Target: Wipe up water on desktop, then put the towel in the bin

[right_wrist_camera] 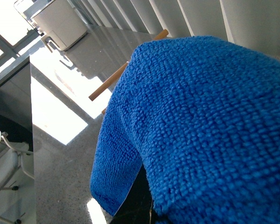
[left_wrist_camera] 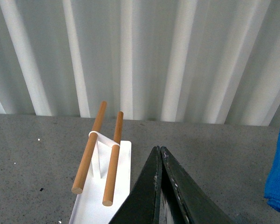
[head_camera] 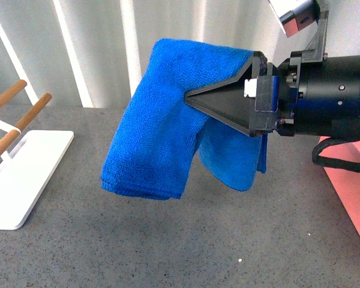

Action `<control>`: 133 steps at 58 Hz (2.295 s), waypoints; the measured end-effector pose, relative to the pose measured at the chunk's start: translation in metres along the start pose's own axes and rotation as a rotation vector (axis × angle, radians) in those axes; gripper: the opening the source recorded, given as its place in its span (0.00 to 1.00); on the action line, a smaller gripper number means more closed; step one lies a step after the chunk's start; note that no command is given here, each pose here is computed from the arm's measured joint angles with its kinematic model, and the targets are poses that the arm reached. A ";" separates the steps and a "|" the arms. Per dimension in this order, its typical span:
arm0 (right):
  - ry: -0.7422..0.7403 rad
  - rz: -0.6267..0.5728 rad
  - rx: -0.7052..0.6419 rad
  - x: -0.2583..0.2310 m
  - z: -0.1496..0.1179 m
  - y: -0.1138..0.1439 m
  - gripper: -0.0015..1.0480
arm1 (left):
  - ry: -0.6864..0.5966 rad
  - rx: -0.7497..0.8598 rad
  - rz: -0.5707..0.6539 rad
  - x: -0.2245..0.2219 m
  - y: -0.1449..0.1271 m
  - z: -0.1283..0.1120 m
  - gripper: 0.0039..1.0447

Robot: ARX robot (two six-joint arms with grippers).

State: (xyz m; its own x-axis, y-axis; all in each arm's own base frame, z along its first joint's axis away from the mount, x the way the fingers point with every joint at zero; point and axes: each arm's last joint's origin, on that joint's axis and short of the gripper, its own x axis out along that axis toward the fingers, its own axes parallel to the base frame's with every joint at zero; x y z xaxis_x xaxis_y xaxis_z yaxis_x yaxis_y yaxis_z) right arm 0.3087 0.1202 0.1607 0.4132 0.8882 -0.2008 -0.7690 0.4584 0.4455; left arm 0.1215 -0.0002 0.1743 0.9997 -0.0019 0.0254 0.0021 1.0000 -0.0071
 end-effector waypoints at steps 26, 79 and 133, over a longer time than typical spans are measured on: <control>-0.022 -0.014 -0.015 -0.007 0.006 -0.001 0.04 | -0.001 0.000 0.000 -0.011 0.000 0.000 0.03; 0.594 -0.448 -0.070 0.004 -0.072 -0.059 0.04 | 0.006 0.000 0.000 -0.025 0.000 -0.003 0.68; 0.773 -0.470 -0.323 0.099 -0.061 -0.094 0.04 | 0.006 0.001 0.000 -0.025 0.000 -0.003 0.94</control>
State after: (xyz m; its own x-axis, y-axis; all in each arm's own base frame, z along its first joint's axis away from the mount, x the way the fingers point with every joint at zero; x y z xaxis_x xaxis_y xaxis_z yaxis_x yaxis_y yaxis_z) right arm 0.3924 0.1671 0.0455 0.3667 0.3326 -0.8688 -0.7517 0.6562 -0.0661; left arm 0.0965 -0.0002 0.1710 0.9998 -0.0019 0.0196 0.0020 1.0000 -0.0059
